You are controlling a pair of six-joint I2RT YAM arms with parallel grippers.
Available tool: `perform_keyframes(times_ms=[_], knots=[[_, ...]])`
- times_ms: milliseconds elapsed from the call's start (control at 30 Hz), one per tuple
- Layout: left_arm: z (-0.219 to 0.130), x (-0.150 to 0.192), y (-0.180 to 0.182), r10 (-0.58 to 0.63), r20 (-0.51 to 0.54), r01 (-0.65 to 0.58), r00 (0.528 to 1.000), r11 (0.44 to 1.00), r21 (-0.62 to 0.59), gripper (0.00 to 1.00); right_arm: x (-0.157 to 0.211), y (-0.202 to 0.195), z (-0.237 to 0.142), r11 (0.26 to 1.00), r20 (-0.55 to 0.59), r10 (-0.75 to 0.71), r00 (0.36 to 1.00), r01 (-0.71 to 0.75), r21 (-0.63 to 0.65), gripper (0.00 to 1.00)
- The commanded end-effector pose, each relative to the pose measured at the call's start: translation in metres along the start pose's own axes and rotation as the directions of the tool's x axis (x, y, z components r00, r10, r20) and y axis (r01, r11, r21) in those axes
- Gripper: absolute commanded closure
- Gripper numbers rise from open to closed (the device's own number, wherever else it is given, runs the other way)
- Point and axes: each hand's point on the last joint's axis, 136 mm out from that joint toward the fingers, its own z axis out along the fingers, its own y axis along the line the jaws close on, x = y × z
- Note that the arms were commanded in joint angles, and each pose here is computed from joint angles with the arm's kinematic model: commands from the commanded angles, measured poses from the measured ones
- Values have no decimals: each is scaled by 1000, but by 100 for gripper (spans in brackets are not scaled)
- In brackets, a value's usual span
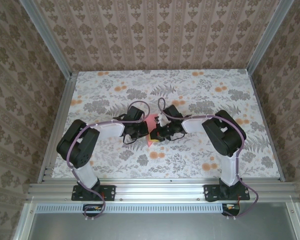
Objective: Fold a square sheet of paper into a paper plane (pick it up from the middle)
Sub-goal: Third fold the triangle at the center of the table.
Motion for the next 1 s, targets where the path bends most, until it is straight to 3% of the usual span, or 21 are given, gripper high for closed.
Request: perform_keyframes(times_ms=[0, 533, 967], knots=[[12, 25, 38, -42, -72, 30, 997, 988, -153, 100, 10, -4, 7, 1000, -39, -28, 999, 28, -10, 95], [14, 26, 41, -58, -72, 45, 996, 984, -171, 100, 7, -10, 19, 999, -41, -40, 998, 39, -21, 94], [16, 24, 41, -73, -74, 59, 995, 983, -175, 100, 18, 7, 0, 990, 20, -119, 993, 120, -76, 87]])
